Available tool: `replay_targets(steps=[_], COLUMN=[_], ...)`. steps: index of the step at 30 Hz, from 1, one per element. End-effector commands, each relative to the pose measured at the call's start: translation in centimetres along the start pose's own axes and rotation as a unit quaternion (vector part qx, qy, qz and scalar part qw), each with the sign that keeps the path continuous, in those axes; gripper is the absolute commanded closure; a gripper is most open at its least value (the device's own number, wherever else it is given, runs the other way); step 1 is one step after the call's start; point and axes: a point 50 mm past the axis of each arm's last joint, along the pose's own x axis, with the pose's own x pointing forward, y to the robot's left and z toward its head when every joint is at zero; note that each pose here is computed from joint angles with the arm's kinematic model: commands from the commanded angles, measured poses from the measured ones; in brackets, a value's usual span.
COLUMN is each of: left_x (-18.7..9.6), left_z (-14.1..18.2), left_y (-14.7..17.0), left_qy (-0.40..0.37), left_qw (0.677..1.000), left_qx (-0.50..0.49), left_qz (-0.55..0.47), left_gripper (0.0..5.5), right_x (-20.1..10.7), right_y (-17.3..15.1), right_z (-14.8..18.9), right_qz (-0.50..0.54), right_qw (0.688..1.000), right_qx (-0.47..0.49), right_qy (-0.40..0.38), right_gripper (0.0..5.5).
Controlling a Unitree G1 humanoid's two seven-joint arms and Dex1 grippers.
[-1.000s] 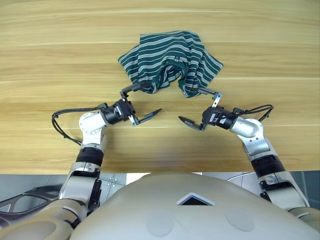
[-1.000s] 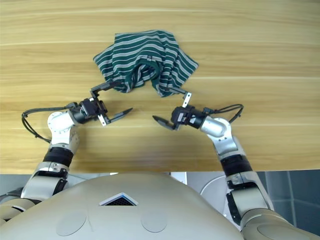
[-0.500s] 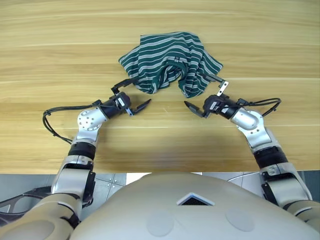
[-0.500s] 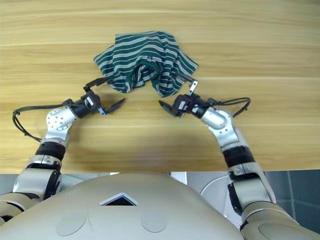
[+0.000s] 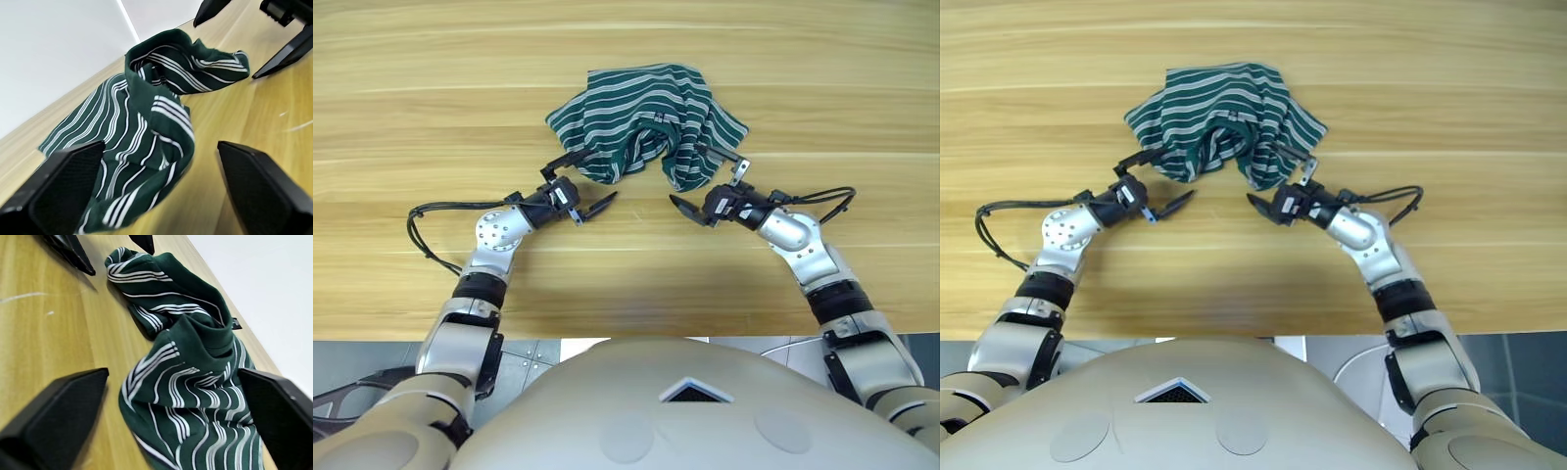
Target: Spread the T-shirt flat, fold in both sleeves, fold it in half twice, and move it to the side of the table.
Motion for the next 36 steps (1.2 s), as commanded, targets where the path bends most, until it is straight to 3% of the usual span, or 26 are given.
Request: replay_targets(steps=[1, 4, 18, 23, 32, 36], left_x=[0.4, 0.8, 1.3, 1.1, 0.8, 0.7], left_z=[-0.7, -0.6, -1.8, -1.9, -1.7, -1.7], left_y=[-0.9, -0.9, 0.0, -0.3, -0.5, -0.3], left_qy=[0.024, 0.02, 0.07, 0.068, 0.052, 0.05], left_qw=[0.999, 0.999, 0.996, 0.996, 0.996, 0.996], left_qx=[-0.02, -0.034, -0.061, -0.062, -0.069, -0.07], left_qz=[-0.034, -0.035, -0.014, -0.014, -0.008, -0.002], left_gripper=[1.21, 1.21, 3.5, 4.14, 5.46, 5.49], right_x=[-0.2, 0.2, 1.0, 1.0, 0.6, 0.0], right_y=[3.5, 3.7, 3.5, 3.4, 2.6, 1.6], right_z=[-1.8, -1.9, -2.4, -2.7, -3.1, -3.3], right_qz=[0.079, 0.085, 0.077, 0.068, 0.041, 0.017], right_qw=[0.994, 0.994, 0.994, 0.994, 0.995, 0.995], right_qx=[0.02, 0.021, 0.024, 0.025, 0.031, 0.03], right_qy=[0.067, 0.069, 0.079, 0.084, 0.091, 0.096], right_gripper=[1.38, 2.03, 4.75, 5.47, 5.5, 5.5])
